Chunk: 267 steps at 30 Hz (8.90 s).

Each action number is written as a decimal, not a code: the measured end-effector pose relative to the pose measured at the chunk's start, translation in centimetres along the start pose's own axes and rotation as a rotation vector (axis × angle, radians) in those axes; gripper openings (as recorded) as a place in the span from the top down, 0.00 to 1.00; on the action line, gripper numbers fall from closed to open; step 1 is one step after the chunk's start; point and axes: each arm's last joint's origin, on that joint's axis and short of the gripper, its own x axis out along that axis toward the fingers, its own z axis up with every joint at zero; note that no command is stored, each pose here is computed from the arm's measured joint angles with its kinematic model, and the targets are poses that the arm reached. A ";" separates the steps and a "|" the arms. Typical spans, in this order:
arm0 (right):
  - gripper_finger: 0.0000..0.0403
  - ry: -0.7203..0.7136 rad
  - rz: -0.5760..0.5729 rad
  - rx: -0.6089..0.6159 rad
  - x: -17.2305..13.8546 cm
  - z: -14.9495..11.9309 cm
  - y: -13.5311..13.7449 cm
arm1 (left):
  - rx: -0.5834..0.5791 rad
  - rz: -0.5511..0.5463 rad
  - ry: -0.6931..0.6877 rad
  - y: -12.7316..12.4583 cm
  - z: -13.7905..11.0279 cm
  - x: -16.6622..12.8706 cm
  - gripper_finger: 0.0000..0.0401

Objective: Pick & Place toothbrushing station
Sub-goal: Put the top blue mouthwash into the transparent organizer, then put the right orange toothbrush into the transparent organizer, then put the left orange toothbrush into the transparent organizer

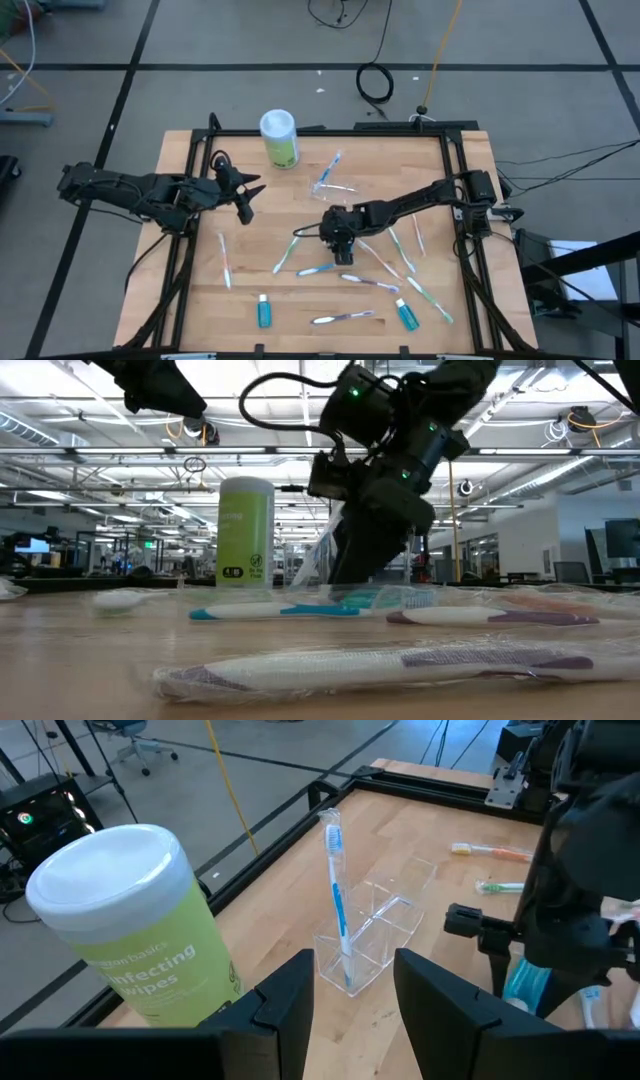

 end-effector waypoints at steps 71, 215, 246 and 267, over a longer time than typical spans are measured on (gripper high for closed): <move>0.74 -0.658 -0.458 -0.077 -14.0 2.9 -2.8 | 0.000 0.000 0.001 0.0 0.0 0.0 0.63; 0.99 -0.428 -0.290 0.491 -18.4 -8.8 -2.1 | -0.214 0.072 0.302 -2.1 -3.4 8.8 0.63; 0.98 -0.808 -0.785 0.263 -9.9 -6.4 -7.9 | -0.175 0.049 0.288 -2.2 -3.2 8.9 0.63; 0.76 -0.752 -0.846 0.444 -9.2 -7.1 -6.5 | -0.202 0.051 0.287 -2.2 -3.2 8.9 0.63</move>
